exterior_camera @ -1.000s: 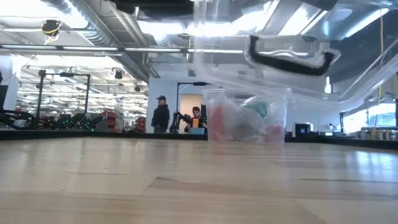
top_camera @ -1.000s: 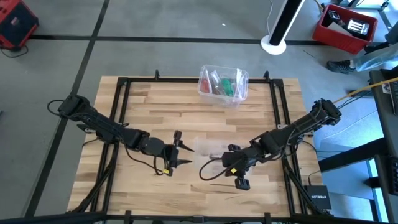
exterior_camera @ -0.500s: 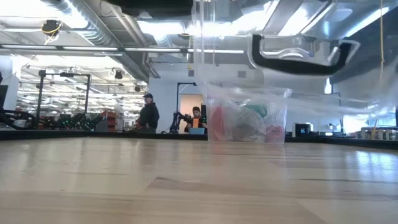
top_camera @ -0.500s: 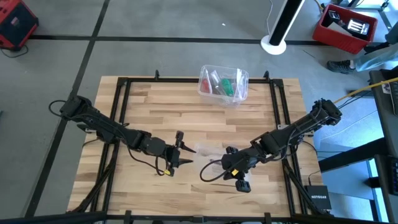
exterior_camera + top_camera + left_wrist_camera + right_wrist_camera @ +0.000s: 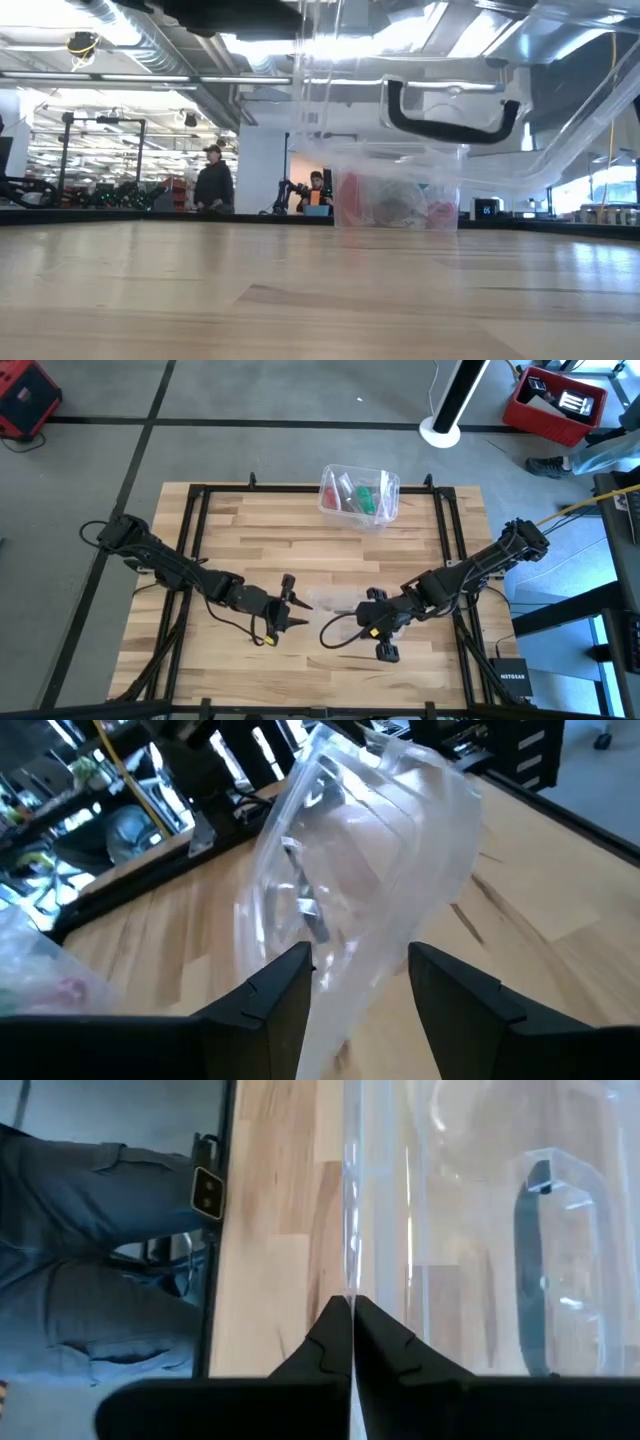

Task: Roll bandage
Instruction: Close the transparent bin

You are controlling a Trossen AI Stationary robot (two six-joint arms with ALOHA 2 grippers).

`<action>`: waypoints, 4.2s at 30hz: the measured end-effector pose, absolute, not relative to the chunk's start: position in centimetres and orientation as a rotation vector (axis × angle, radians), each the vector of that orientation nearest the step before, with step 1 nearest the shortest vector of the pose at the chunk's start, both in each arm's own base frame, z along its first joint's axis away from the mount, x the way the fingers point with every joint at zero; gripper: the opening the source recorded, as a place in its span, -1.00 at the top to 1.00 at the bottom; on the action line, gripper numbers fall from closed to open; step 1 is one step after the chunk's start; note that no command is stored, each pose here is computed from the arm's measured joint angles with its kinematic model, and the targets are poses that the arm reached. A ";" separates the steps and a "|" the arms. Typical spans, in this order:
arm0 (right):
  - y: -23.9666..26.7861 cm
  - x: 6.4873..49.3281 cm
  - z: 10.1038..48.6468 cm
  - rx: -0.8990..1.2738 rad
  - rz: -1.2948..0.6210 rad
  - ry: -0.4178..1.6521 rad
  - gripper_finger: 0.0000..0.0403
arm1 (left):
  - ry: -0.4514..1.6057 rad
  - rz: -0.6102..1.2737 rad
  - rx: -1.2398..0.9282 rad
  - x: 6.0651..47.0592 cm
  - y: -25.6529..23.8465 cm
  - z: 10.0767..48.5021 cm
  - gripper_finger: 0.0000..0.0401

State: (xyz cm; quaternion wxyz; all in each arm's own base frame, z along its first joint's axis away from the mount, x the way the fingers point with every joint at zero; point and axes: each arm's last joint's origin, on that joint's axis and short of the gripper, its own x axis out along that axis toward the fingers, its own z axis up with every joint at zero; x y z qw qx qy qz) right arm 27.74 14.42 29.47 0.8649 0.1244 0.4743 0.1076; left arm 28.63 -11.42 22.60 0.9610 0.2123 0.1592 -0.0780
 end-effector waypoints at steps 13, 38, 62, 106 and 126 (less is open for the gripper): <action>14.6 28.4 30.0 0.234 0.240 0.894 1.00 | 0.288 -0.122 0.370 28.9 -11.0 23.0 0.19; 13.5 24.5 37.2 -0.171 -0.047 0.916 0.27 | 0.255 0.165 0.528 29.1 -9.7 24.1 0.95; 15.4 27.2 22.3 -1.001 -0.501 0.512 0.22 | 0.101 0.275 0.938 30.2 -8.7 28.1 0.99; 9.5 31.9 27.5 -1.427 -0.591 0.575 0.22 | 0.005 0.361 0.851 30.3 -10.5 32.6 0.97; 13.4 30.3 28.4 -1.373 -0.588 0.463 0.22 | 0.071 0.404 1.177 29.9 -10.8 33.2 0.97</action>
